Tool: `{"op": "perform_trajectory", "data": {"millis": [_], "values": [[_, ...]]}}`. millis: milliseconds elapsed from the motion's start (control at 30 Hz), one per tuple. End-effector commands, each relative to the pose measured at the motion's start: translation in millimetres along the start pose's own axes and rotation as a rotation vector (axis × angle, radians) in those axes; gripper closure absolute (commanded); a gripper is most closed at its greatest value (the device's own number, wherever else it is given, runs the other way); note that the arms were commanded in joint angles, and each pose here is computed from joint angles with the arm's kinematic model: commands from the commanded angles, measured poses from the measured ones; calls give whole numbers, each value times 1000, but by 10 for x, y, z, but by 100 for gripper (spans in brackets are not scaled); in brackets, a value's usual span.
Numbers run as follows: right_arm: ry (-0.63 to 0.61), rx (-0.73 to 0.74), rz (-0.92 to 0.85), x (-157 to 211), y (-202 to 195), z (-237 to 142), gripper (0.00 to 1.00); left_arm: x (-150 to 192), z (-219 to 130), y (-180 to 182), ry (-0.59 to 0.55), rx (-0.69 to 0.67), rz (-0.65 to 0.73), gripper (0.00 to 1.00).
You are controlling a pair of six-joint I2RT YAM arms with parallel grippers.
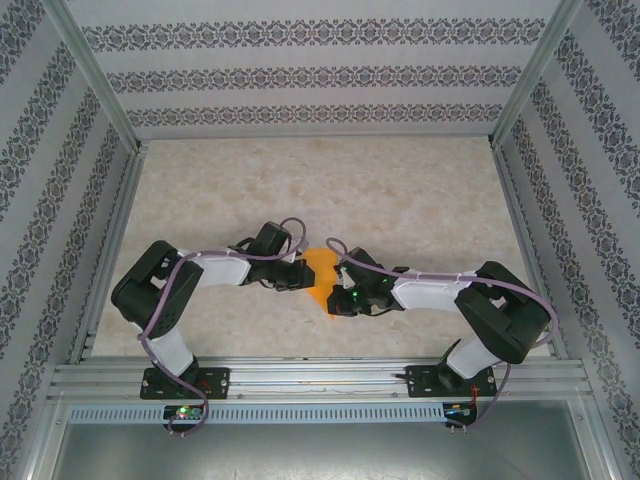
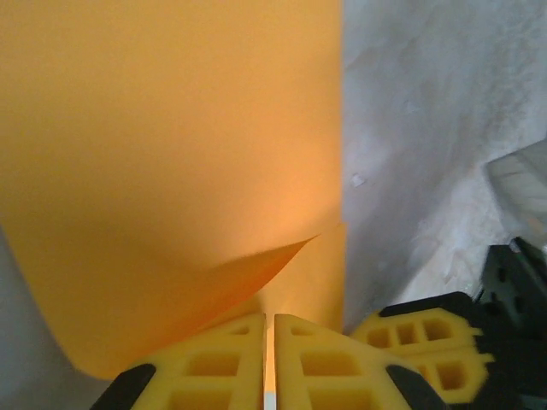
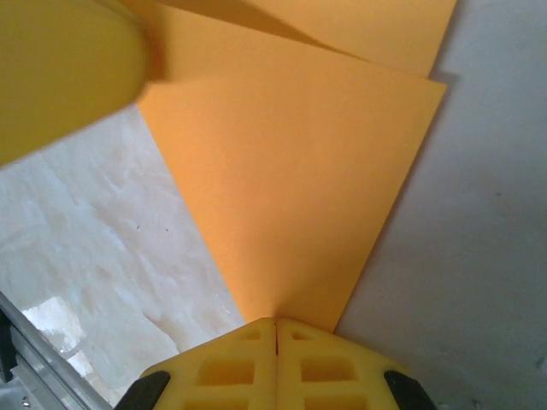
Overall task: Fold a paper plane with a square sheet of paper (fold left side to right side)
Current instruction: Third fold the triangle at the center of the table.
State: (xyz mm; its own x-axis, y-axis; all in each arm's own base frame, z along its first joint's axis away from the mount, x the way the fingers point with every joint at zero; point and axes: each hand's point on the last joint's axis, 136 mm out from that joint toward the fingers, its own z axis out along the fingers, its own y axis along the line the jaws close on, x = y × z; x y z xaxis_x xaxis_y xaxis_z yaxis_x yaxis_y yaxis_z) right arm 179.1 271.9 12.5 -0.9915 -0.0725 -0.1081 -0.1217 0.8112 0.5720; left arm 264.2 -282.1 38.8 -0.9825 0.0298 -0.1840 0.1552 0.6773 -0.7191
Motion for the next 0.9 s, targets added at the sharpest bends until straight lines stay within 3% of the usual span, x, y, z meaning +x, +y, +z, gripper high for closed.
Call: {"op": "perform_trajectory", "data": {"millis": [0, 367, 867], "values": [[58, 231, 47, 226, -521, 32, 100, 19, -119, -87, -46, 10, 50, 91], [52, 329, 51, 249, -648, 25, 100, 272, -59, -349, -40, 130, 72, 96], [62, 390, 34, 263, -713, -2, 100, 229, 154, -286, -23, 112, 41, 98]]}}
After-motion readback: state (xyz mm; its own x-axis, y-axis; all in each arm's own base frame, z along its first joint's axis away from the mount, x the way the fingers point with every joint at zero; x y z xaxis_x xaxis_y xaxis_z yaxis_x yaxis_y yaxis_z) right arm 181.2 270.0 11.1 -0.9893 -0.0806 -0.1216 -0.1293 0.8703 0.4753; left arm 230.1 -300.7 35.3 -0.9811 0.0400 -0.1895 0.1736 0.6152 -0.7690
